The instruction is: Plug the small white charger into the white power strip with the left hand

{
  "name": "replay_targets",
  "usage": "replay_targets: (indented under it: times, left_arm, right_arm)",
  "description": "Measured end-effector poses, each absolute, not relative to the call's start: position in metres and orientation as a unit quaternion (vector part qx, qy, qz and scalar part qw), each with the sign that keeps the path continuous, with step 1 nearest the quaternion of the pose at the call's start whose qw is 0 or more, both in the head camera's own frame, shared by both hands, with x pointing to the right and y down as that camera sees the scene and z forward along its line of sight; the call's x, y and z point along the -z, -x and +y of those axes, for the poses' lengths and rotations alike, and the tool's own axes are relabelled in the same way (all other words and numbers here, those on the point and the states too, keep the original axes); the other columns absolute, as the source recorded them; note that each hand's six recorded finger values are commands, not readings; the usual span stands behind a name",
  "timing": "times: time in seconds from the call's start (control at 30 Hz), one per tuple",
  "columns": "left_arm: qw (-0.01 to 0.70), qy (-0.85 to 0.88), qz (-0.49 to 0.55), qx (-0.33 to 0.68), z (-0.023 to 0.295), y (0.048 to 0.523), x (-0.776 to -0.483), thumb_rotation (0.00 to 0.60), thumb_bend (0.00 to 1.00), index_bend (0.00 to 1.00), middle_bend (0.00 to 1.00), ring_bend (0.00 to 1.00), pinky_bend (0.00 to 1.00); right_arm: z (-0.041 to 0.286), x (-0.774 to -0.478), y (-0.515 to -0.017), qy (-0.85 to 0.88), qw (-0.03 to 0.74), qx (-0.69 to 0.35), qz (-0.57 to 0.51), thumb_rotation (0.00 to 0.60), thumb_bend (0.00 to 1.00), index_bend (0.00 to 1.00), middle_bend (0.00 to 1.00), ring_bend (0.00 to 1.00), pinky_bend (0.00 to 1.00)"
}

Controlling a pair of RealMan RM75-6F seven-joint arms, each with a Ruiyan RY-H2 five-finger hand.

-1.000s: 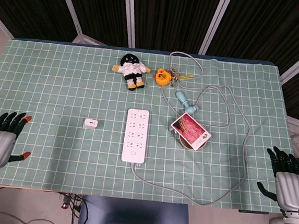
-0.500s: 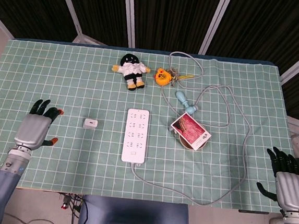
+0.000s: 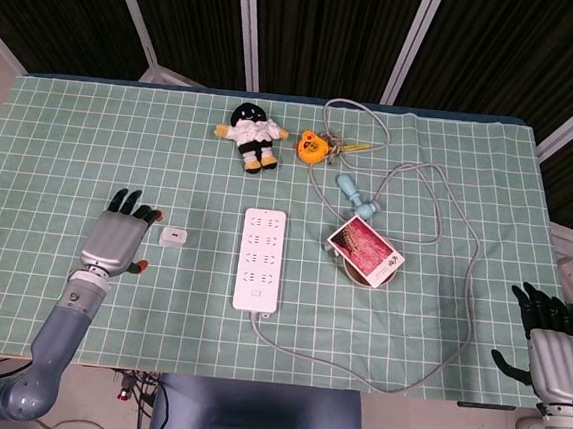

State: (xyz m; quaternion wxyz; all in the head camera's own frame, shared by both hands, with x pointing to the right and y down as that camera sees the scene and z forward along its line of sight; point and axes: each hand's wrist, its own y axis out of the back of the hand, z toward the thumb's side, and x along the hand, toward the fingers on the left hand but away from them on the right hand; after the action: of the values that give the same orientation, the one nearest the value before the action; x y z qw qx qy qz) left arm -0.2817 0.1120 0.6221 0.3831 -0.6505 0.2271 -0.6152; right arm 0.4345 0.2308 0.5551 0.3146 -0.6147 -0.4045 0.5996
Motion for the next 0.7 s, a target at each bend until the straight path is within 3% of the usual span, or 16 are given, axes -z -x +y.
replay_targets:
  times: [0.7]
  left_arm:
    - [0.378,0.640,0.204,0.636,0.105,0.253,-0.658,0.600,0.19,0.31,0.29,0.03,0.08]
  right_arm:
    - [0.231,-0.557,-0.437,0.619,0.297,-0.603,-0.407,0.600,0.30,0.00,0.00,0.00,0.00]
